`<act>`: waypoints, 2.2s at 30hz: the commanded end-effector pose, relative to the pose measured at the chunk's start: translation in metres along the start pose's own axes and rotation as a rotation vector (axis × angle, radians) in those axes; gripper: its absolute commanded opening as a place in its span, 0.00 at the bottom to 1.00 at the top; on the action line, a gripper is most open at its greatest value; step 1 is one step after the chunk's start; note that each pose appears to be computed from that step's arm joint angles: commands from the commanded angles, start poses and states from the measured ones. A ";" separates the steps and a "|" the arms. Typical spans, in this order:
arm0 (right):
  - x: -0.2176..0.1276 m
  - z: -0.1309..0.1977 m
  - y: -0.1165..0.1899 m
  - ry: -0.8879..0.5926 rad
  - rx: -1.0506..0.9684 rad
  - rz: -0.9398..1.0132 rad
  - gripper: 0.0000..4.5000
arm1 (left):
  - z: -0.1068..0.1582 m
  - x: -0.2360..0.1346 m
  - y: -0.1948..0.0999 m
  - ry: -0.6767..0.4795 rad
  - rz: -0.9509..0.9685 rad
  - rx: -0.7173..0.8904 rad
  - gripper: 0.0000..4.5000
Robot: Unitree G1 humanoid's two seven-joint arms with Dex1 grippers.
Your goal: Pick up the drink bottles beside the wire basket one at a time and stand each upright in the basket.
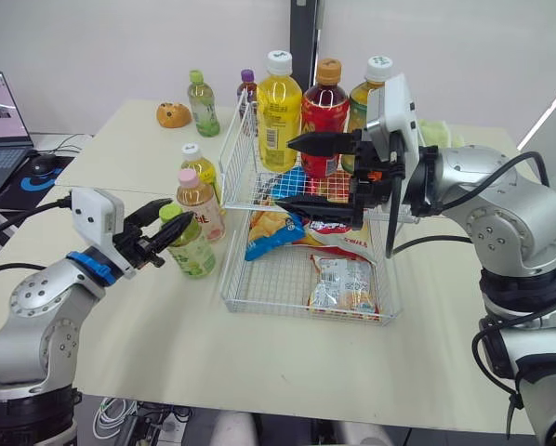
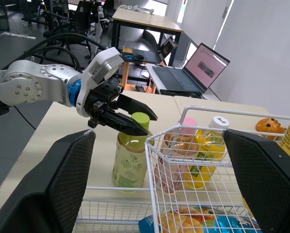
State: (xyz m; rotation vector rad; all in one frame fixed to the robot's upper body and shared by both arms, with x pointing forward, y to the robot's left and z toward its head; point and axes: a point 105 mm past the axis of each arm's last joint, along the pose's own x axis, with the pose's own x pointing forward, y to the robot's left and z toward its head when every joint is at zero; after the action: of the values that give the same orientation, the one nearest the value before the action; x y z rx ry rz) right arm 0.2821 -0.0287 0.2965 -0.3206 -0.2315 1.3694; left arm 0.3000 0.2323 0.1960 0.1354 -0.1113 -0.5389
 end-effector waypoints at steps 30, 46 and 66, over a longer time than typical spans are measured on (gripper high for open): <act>-0.021 -0.006 -0.032 0.038 -0.059 -0.233 1.00 | 0.259 0.009 -0.038 -0.191 -0.769 0.111 0.30; -0.065 -0.015 -0.008 0.180 -0.035 -0.491 1.00 | 0.243 0.092 -0.114 -0.292 -1.246 0.107 0.30; -0.154 0.032 0.059 0.301 -0.089 -0.643 1.00 | 0.227 0.148 -0.151 -0.354 -1.283 0.148 0.30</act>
State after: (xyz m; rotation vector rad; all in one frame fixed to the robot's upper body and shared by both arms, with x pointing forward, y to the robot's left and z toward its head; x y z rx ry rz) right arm 0.1977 -0.1744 0.3059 -0.4817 -0.0957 0.6186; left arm 0.3334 0.0112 0.3809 0.2030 -0.3067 -1.8049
